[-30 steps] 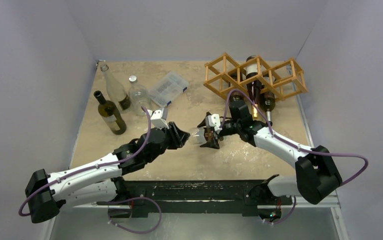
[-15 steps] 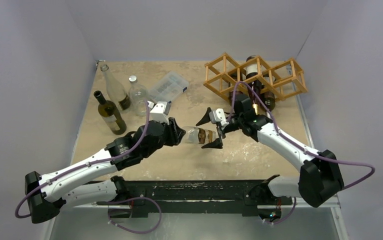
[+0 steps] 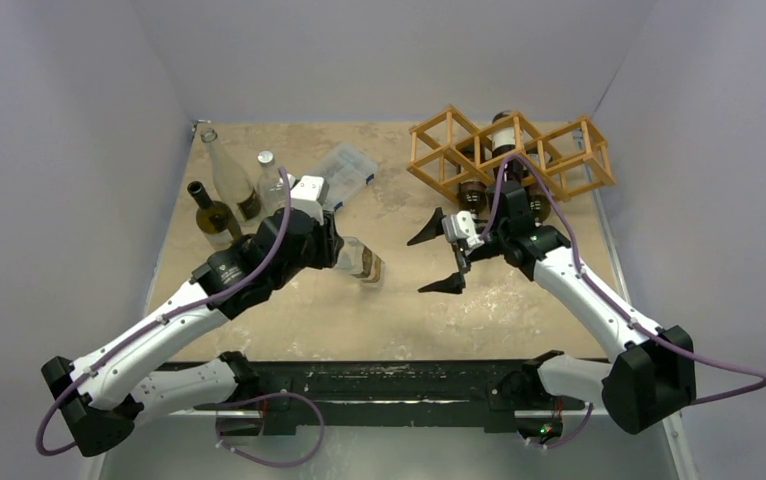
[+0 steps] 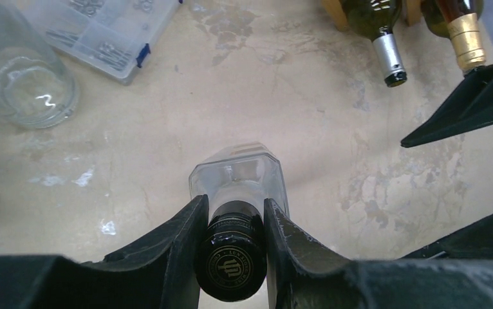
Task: Take the wine bottle off the wine rack
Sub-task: Pick up the wine bottle from the wine rack.
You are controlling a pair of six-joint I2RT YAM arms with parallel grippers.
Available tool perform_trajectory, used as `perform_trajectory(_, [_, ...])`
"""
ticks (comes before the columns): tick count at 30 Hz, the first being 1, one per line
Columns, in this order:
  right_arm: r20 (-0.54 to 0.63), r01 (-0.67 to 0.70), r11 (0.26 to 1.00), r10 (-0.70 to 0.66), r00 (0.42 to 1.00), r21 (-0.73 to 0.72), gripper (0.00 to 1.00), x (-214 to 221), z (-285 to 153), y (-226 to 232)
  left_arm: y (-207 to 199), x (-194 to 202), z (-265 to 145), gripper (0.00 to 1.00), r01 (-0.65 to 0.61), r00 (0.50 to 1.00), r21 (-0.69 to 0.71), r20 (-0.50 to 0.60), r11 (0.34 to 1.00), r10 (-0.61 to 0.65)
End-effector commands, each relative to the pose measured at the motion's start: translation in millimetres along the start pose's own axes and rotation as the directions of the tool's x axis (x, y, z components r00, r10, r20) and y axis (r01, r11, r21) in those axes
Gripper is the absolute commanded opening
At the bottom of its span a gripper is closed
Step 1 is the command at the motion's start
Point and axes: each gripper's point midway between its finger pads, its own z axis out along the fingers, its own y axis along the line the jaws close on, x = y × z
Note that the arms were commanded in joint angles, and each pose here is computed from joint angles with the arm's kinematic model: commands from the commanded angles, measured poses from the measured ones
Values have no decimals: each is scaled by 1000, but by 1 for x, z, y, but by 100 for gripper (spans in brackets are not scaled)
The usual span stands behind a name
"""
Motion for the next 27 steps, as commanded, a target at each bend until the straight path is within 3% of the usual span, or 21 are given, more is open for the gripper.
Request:
perform_trajectory(1, [25,47,999,-47,999,-7,99,-15,-6,-1,14,-37,-12,0,-78,995,-38,56,996,80])
perform_trajectory(16, [17,46,999,-46,999,9,99,-11,-10,-3,93,-78,-14,0,-124,988,-248,57,961,142])
perform_trajectory(27, [11,43,999,-44,999,25,99,-10,-16,-4,142,-100,-1,0,-64,992,-338,81,939,97])
